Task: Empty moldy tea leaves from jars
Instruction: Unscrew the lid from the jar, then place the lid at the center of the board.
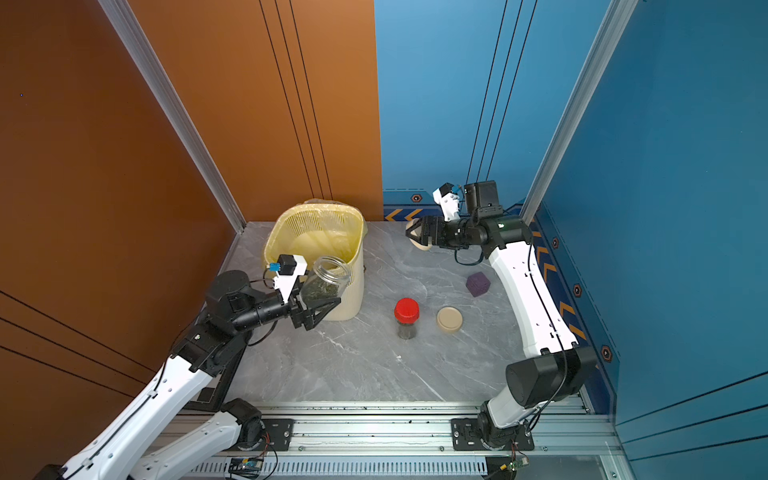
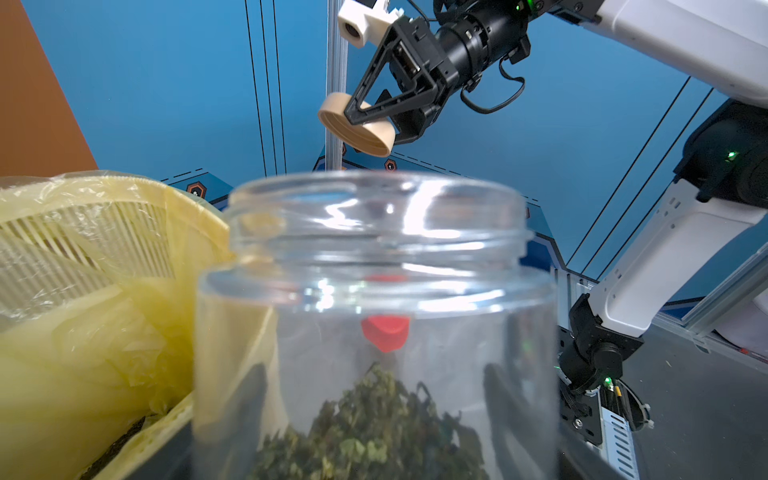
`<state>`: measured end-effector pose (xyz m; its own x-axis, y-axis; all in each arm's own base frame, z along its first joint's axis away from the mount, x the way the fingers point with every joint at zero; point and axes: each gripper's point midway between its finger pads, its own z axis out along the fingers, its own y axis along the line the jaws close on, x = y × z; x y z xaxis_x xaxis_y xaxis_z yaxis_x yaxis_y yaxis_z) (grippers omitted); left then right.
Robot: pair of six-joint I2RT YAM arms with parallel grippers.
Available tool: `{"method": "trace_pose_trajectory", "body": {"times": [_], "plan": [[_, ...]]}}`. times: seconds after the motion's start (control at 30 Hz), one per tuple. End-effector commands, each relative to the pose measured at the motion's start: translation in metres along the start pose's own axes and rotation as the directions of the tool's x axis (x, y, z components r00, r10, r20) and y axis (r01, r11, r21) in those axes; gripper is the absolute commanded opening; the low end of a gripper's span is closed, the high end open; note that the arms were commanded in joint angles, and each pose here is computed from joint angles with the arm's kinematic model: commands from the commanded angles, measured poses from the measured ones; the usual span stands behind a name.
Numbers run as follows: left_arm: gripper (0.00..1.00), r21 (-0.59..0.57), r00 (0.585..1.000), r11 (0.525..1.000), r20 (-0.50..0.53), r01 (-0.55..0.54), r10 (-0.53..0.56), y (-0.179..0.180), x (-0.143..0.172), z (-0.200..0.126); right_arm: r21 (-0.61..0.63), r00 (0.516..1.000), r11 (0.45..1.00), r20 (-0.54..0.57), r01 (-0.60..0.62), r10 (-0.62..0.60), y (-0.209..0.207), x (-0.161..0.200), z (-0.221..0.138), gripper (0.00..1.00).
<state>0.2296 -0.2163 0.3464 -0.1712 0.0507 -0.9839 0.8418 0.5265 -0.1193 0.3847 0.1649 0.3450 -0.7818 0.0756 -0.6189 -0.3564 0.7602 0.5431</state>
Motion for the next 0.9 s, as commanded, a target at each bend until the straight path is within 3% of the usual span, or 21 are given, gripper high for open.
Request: {"method": "trace_pose_trajectory", "body": {"times": [0.0,0.4,0.87], "plan": [[0.62,-0.01,0.995,0.999,0.091,-0.035,0.036,-0.005,-0.024,-0.008,0.141,0.999,0.99,0.02,0.027,-0.031,-0.037,-0.006,0.002,0.83],[0.63,-0.013,0.994,1.0,0.109,-0.027,0.028,-0.013,-0.031,-0.017,0.378,0.997,0.926,-0.073,0.004,0.025,-0.117,0.021,0.027,0.83],[0.63,-0.014,0.995,0.999,0.096,-0.036,0.037,-0.015,-0.022,-0.019,0.531,0.979,0.841,-0.202,0.102,0.009,-0.15,0.052,0.063,0.82]]}}
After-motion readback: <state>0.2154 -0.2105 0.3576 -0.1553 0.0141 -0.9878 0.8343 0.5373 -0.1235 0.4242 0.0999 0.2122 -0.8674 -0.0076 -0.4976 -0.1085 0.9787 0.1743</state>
